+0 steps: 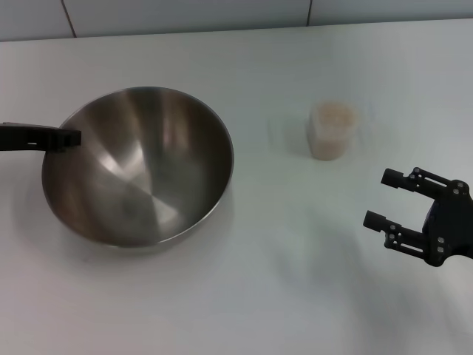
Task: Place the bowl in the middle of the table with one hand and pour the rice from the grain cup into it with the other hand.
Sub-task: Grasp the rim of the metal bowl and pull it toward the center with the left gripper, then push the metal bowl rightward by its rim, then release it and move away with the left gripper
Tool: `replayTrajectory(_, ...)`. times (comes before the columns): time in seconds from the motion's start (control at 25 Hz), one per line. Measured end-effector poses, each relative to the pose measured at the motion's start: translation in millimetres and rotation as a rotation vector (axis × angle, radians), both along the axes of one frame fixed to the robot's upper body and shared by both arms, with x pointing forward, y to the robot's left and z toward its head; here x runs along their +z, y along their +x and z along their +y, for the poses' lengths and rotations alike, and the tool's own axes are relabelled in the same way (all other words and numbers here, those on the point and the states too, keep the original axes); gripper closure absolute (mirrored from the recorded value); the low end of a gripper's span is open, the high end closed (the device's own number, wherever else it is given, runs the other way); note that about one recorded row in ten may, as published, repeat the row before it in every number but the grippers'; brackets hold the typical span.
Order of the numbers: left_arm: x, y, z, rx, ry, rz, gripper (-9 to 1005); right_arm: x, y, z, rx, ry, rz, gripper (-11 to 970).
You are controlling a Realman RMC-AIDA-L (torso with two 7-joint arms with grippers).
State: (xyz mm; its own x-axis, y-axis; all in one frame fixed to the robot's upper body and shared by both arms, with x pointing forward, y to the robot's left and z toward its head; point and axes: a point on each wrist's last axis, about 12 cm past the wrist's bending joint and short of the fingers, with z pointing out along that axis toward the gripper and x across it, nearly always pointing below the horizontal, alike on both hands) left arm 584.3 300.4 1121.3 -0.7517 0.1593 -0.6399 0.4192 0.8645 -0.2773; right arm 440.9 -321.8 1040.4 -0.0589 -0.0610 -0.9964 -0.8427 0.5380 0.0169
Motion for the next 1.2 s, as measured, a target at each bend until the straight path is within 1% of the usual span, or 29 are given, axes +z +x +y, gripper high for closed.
replayTrajectory(0.36, 5.0, 0.5, -2, -0.021, 0.002, -0.009, 961, -0.1, 0.9, 0, 0.0, -0.001, 0.0, 250)
replayTrajectory(0.56, 16.2, 2.5, -7, -0.055, 0.004, -0.027, 962, -0.6, 1.2, 2, 0.002, 0.002, -0.004, 249)
replayTrajectory(0.68, 25.4, 6.4, -14, -0.085, 0.0, -0.038, 962, -1.0, 0.9, 3, 0.004, 0.002, -0.011, 249)
replayTrajectory(0.84, 31.3, 9.6, -19, -0.1, -0.002, -0.047, 962, -1.4, 0.7, 5, 0.007, 0.009, -0.01, 249)
replayTrajectory(0.88, 35.9, 12.0, -23, -0.116, -0.002, -0.056, 962, -1.7, 0.2, 5, 0.007, 0.009, -0.009, 249)
replayTrajectory(0.96, 37.4, 12.9, -25, -0.123, -0.002, -0.058, 962, -1.8, -0.1, 5, 0.007, 0.009, -0.008, 250)
replayTrajectory(1.04, 41.4, 16.6, -32, -0.142, -0.002, -0.067, 962, -2.2, -0.8, 4, 0.007, 0.009, -0.007, 250)
replayTrajectory(1.08, 43.7, 19.7, -40, -0.166, 0.001, -0.07, 963, -2.8, -1.9, 5, 0.007, 0.012, -0.004, 250)
replayTrajectory(1.12, 43.7, 19.7, -40, -0.166, 0.001, -0.07, 963, -2.8, -1.9, 5, 0.007, 0.012, -0.004, 250)
replayTrajectory(1.2, 45.5, 22.3, -50, -0.192, 0.008, -0.072, 963, -3.4, -2.9, 5, 0.007, 0.016, -0.002, 250)
